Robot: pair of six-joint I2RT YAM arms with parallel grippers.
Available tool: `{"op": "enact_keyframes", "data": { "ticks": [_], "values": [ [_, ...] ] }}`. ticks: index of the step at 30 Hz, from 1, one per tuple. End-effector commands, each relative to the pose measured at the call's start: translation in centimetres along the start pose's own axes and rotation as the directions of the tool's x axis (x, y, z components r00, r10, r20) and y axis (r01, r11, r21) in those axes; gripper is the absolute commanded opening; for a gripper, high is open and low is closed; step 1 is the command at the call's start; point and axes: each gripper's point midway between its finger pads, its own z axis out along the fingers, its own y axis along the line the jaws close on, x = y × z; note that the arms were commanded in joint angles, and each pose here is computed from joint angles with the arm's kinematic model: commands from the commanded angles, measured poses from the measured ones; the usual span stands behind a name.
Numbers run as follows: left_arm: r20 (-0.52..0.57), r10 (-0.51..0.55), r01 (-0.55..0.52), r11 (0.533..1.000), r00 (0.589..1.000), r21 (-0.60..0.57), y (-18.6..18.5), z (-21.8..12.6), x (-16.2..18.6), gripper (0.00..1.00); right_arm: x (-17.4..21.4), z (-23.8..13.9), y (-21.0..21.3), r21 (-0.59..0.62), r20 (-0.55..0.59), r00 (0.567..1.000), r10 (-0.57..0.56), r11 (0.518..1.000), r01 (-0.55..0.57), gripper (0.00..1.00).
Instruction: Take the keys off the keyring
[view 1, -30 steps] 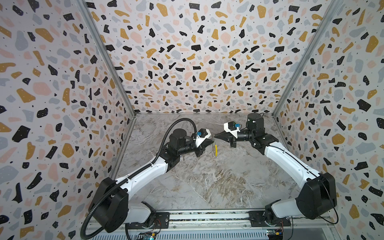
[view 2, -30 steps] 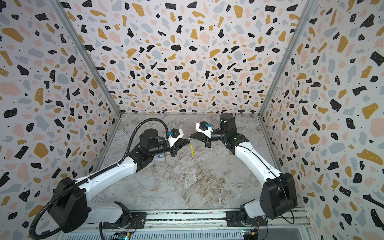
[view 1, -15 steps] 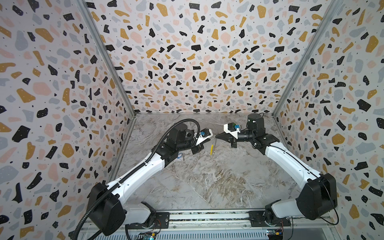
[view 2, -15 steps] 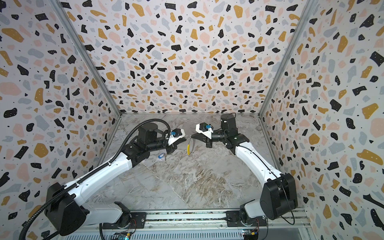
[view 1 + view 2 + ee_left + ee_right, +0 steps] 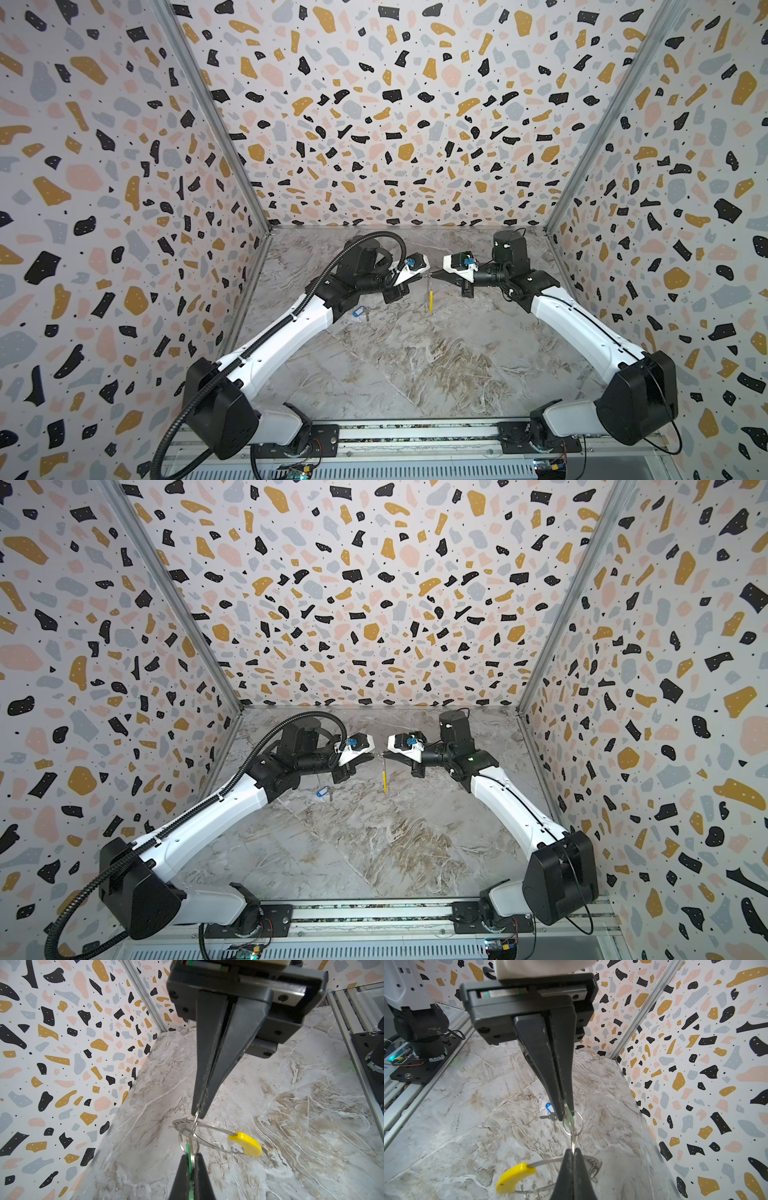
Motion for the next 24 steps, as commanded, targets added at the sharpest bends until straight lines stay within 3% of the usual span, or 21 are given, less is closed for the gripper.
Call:
{"op": "enact_keyframes", "data": {
  "ticks": [1,18,24],
  "values": [
    [0.046,0.02,-0.019,1.0,0.999,-0.017,0.7,-0.4,-1.8,0.0,-1.0,-0.3,0.1,0.016,-0.008,1.0,-0.026,1.0,0.026,0.0],
    [0.0,0.06,-0.06,0.997,0.998,-0.046,1.6,-0.4,-1.5,0.0,-0.9,0.0,1.3,-0.024,-0.034,0.999,-0.011,1.0,0.01,0.0],
    [-0.012,0.055,-0.055,0.998,0.998,-0.042,1.9,-0.4,-1.2,0.0,-1.6,0.0,1.8,-0.056,0.004,1.0,-0.028,0.998,0.028,0.0]
  ]
}}
